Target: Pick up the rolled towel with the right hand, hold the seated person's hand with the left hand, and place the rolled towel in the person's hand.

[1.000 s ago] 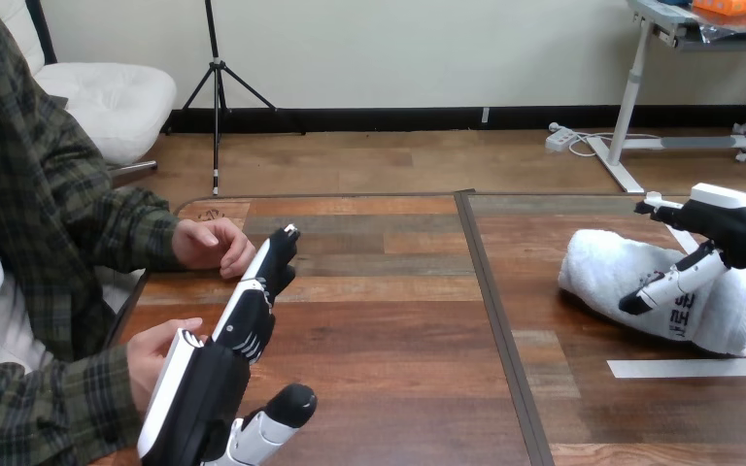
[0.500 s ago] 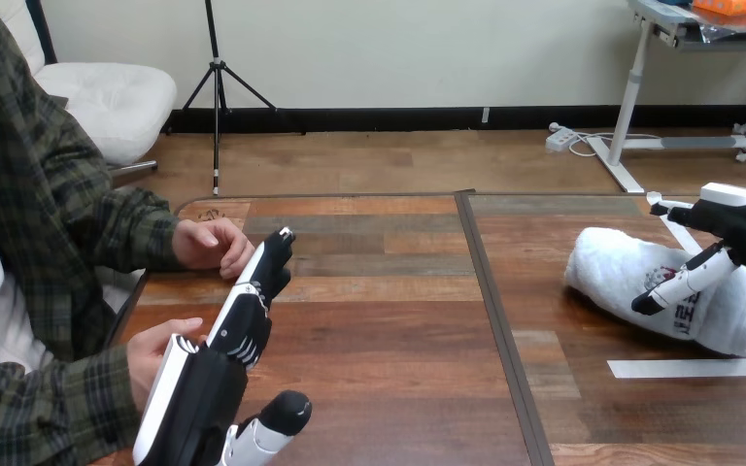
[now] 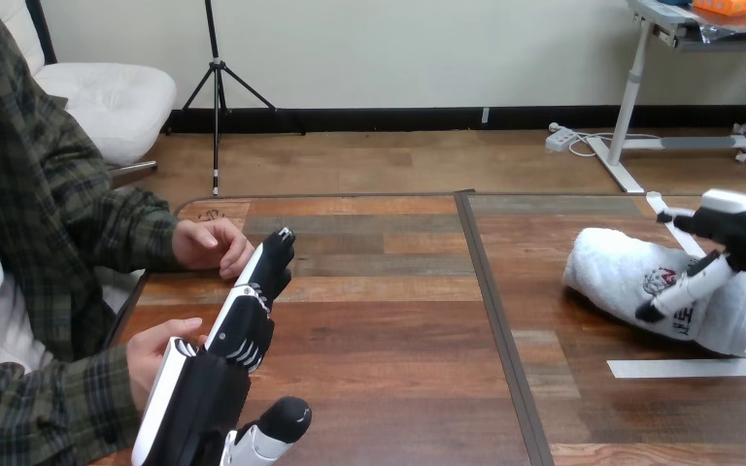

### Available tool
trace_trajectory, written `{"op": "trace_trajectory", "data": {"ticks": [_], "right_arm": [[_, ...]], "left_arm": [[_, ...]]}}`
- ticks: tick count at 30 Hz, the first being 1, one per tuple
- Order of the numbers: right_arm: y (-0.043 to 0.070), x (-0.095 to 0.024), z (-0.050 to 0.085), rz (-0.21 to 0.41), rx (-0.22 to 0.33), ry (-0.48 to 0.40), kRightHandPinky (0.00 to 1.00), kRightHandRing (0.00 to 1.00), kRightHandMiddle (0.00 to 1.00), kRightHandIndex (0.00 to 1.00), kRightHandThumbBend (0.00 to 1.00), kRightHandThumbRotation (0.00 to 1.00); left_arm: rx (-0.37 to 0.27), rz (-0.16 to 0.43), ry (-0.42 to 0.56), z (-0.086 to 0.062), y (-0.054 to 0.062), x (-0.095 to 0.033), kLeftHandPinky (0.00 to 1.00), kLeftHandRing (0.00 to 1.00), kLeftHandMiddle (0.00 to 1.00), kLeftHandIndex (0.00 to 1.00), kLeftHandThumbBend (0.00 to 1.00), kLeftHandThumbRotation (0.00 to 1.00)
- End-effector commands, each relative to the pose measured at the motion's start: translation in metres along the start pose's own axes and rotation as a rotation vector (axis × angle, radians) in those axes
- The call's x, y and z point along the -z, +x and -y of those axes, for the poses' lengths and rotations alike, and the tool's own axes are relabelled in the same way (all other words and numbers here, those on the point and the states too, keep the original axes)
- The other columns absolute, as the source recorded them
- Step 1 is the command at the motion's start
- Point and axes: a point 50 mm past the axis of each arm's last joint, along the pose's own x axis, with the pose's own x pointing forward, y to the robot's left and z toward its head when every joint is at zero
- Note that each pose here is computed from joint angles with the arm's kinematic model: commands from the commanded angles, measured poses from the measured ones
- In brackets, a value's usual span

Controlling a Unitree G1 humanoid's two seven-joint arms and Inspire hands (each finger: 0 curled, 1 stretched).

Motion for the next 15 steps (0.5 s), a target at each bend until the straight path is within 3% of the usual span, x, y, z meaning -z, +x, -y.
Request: {"op": "trace_trajectory", "data": {"ticks": [1,15], "right_arm": [[0.006,-0.030,0.014,0.053,0.056,-0.020,0.86,0.96,1.00,1.00,0.97,0.34],[0.014,-0.041,-0.004,0.091,0.046,0.027,0.86,0.95,0.98,0.98,0.96,0.30]], "left_arm": [[0.005,0.084,0.007,-0.003,0.014,-0.011,0.99,0.99,0.99,0.96,0.88,0.79],[0.009,0.085,0.008,-0.002,0.013,-0.014,1.00,1.00,0.99,0.96,0.87,0.80]]}}
